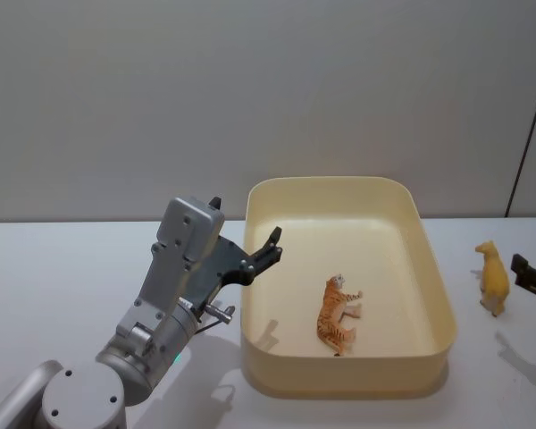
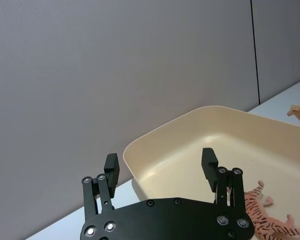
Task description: Pick up the toy alternately with two hands and place it into the central storage box.
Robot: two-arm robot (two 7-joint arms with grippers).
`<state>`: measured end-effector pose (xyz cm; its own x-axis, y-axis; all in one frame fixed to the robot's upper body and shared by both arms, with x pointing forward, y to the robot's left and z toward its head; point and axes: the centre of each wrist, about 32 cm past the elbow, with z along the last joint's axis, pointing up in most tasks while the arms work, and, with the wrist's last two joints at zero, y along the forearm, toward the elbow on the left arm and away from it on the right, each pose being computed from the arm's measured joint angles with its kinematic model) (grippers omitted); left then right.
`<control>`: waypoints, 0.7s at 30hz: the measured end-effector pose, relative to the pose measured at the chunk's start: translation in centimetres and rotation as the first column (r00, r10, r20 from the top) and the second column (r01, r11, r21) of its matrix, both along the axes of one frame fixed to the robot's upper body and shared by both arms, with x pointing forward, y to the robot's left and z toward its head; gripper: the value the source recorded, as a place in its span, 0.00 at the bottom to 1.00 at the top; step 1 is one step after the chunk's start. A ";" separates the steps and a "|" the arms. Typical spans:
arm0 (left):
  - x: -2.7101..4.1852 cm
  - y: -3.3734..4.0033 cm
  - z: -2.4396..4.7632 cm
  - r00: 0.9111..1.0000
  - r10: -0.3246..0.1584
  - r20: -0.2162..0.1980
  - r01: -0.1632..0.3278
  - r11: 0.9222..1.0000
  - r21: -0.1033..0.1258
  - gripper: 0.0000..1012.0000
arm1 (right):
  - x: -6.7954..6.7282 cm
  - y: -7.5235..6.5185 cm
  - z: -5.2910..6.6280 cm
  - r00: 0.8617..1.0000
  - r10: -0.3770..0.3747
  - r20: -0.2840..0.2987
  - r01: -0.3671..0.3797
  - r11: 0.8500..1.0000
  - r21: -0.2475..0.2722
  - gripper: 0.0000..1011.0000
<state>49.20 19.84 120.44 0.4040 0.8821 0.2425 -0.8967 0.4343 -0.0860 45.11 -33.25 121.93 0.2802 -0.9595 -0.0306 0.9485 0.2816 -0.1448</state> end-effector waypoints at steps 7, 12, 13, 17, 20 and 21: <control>0.00 0.00 0.00 1.000 0.000 0.000 0.000 1.000 0.000 0.99 | 0.0 -0.4 -0.8 0.999 -0.033 -0.043 0.032 0.999 -0.020 0.99; 0.00 0.00 0.00 1.000 0.000 0.000 0.000 1.000 0.000 0.99 | 0.6 -0.2 -1.5 0.997 -0.046 -0.061 0.044 0.998 -0.035 0.99; 0.00 0.00 0.00 1.000 0.000 0.000 0.000 1.000 0.000 0.99 | 0.7 -0.1 -1.6 0.997 -0.047 -0.064 0.045 0.998 -0.037 0.99; 0.00 0.00 0.00 1.000 0.000 0.000 0.000 1.000 0.000 0.99 | 1.6 0.6 -2.4 0.995 -0.051 -0.080 0.048 0.998 -0.048 0.99; 0.00 0.00 0.00 1.000 0.000 0.000 0.000 1.000 0.000 0.99 | 2.2 1.1 -2.9 0.994 -0.054 -0.091 0.048 0.997 -0.059 0.99; 0.00 0.00 0.00 1.000 0.000 0.000 0.000 1.000 0.000 0.99 | 2.4 1.2 -3.1 0.994 -0.054 -0.094 0.048 0.997 -0.061 0.99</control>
